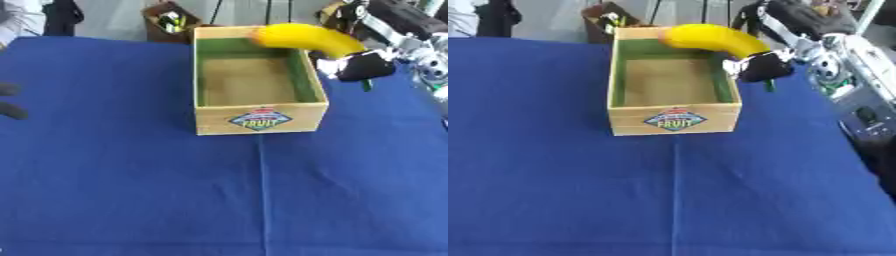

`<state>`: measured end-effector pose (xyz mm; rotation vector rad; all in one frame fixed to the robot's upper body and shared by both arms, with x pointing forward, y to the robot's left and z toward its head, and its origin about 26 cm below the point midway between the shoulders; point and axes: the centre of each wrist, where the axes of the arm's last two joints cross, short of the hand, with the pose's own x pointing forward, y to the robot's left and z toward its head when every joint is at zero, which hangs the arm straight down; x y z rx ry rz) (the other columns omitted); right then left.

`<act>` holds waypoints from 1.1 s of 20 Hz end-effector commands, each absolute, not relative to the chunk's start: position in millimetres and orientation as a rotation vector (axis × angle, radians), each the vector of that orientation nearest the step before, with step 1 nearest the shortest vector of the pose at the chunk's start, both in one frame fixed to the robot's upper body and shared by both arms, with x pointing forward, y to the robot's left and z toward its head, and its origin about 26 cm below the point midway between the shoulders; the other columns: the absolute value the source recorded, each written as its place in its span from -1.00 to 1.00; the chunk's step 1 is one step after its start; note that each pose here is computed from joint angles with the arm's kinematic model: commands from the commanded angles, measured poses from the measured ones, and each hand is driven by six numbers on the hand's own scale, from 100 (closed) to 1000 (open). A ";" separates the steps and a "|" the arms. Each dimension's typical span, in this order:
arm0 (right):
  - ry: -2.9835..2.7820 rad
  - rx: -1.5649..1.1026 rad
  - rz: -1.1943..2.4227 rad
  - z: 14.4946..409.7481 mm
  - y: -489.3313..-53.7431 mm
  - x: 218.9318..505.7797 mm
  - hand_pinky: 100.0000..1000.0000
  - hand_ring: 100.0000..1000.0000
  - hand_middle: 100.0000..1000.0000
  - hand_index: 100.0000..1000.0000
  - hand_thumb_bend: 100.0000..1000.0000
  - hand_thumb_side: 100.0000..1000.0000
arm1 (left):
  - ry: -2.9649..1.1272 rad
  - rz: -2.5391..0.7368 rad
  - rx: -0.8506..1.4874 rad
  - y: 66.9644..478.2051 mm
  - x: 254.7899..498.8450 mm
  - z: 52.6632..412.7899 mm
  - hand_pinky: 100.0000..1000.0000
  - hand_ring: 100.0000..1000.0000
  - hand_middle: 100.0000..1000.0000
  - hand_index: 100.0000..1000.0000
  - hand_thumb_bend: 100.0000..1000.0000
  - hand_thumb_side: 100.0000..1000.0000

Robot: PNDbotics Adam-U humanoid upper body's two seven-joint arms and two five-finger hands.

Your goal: Pick up objects on the table and place them in the box.

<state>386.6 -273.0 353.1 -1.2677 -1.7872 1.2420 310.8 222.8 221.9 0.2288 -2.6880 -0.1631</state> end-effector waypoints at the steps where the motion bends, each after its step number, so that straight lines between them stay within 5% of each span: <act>1: -1.795 -1.314 1.216 363.9 -275.4 390.7 0.24 0.22 -0.35 -0.11 -0.74 -0.24 | -2.722 -0.189 0.222 222.3 308.1 230.5 -0.18 0.17 0.35 0.56 -1.00 1.00; 17: -1.724 -1.372 1.182 348.4 -278.0 429.4 0.26 0.26 -0.30 -0.05 -0.71 -0.23 | -2.748 -0.186 0.185 216.2 309.1 236.7 -0.18 0.17 0.36 0.56 -1.00 1.00; 22: -1.723 -1.376 1.214 347.1 -278.6 429.6 0.37 0.47 0.08 0.42 -0.38 -0.14 | -2.744 -0.185 0.185 216.2 309.0 236.0 -0.18 0.17 0.36 0.56 -1.00 1.00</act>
